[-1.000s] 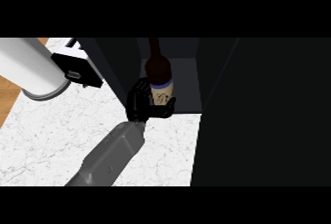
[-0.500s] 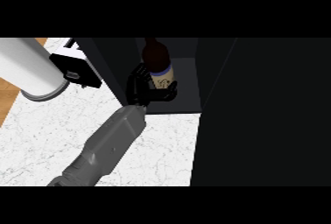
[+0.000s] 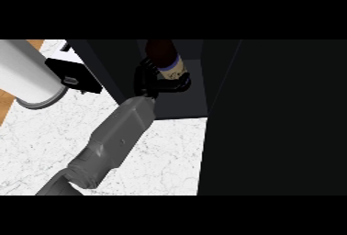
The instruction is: Pick up the wine, place it into the cabinet and close the cabinet
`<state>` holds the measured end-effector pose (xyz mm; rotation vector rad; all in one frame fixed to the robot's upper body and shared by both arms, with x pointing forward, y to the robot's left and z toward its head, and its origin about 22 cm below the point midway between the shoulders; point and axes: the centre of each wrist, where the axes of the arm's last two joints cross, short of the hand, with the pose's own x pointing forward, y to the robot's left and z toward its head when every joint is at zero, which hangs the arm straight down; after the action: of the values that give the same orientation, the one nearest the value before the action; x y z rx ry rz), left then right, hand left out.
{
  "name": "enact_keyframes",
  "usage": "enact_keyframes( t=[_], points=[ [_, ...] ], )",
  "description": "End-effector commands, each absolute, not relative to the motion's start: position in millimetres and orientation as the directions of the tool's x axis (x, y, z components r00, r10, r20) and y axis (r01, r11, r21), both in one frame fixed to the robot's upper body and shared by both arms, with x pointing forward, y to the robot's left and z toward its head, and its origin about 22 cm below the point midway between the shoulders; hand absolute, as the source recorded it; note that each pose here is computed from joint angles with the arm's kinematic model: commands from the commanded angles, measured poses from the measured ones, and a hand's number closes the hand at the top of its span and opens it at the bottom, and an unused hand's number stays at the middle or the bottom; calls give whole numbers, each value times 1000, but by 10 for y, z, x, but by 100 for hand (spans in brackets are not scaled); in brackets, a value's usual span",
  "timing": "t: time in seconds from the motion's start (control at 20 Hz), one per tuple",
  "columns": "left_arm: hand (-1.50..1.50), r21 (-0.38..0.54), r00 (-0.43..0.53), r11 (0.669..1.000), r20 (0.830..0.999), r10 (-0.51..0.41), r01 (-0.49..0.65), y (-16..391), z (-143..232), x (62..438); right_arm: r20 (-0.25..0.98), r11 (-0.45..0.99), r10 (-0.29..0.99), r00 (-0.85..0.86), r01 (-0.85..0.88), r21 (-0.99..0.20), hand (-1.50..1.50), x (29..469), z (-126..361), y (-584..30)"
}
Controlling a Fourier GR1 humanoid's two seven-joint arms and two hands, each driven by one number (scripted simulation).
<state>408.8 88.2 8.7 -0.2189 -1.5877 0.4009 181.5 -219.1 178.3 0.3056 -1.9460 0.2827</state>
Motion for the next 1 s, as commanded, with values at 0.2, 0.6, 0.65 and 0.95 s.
enact_keyframes(
  t=[0.2,0.6,0.65,0.95],
  points=[
    [150,-413,-79,900,911,406,-140,859,167,4139,917,924,-99,-387,-378,-60,-150,1898,1814,-2094],
    [150,-396,-35,906,918,395,-150,883,10,4043,913,918,-123,-390,-394,-44,-150,1898,1895,-2019],
    [150,-394,-32,906,919,394,-154,922,-77,4000,914,911,-118,-389,-408,-56,-150,1836,1812,-1975],
    [150,-391,-50,910,921,387,-137,786,-89,3891,919,902,-102,-381,-424,-75,-150,1957,1813,-2048]
  ],
)
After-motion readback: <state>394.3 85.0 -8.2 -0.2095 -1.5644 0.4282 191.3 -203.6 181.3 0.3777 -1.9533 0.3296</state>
